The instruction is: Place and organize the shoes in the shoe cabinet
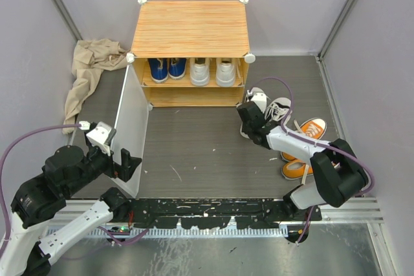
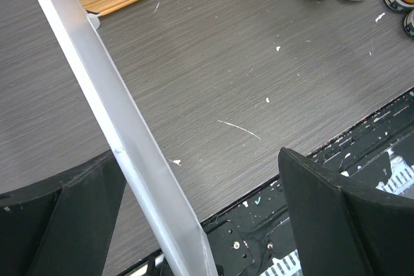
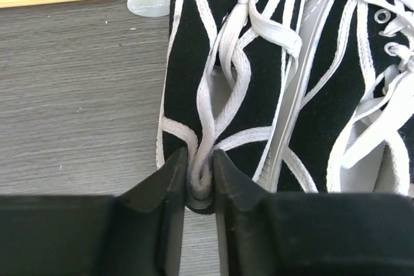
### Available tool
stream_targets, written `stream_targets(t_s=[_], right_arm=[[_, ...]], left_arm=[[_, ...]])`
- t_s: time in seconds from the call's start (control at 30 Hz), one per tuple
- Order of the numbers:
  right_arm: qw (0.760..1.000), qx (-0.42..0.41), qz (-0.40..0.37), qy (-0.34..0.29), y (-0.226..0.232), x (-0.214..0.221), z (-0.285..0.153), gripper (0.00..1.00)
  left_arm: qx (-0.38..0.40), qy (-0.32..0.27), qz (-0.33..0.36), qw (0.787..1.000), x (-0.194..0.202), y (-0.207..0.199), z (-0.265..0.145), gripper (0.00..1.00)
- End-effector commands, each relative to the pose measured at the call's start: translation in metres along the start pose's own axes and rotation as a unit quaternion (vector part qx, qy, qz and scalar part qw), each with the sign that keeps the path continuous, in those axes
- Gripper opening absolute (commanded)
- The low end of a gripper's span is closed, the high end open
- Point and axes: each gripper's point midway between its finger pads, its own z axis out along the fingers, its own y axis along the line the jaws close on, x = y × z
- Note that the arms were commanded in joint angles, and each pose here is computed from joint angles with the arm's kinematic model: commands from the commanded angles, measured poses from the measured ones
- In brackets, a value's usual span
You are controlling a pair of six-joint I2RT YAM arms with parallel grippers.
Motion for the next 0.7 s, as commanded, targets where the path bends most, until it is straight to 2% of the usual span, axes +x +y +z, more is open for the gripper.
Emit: stream_targets(t_s=[0.0, 0.03, 0.07, 0.2, 0.3, 0.5, 0.67], right_arm=[[1.0, -0.011, 0.009, -0.006, 0.001, -0.002, -0.004, 0.14], [1.0, -0.017, 0.009, -0.006, 0.002, -0.002, -0.007, 0.04], [1.0, -0.027, 0.011, -0.005, 0.005, -0.002, -0.01, 0.02], [0.998, -0.063, -0.006, -0.004, 0.024, 0.002, -0.038, 0.01], [0.994, -0.107, -0.035, 0.001, 0.058, 0.015, -0.071, 0.01], [0.97, -0.218, -0.103, 0.03, 0.133, 0.072, -0.134, 0.01], [0.945, -0.272, -0.176, 0.044, 0.163, 0.122, -0.15, 0.01]], left_arm=[[-0.001, -0.017, 0.007, 1.0, -0.01, 0.0, 0.003, 0.98], [-0.001, -0.018, 0.007, 1.0, -0.01, 0.0, 0.003, 0.98], [-0.002, -0.018, 0.006, 1.0, -0.011, 0.0, 0.002, 0.98], [-0.003, -0.02, 0.005, 1.0, -0.012, 0.001, 0.0, 0.98], [-0.004, -0.023, 0.002, 1.0, -0.013, 0.001, -0.002, 0.98], [0.001, -0.027, -0.008, 1.0, -0.016, -0.001, -0.004, 0.98], [-0.002, -0.027, -0.013, 1.0, -0.014, 0.0, -0.003, 0.98]])
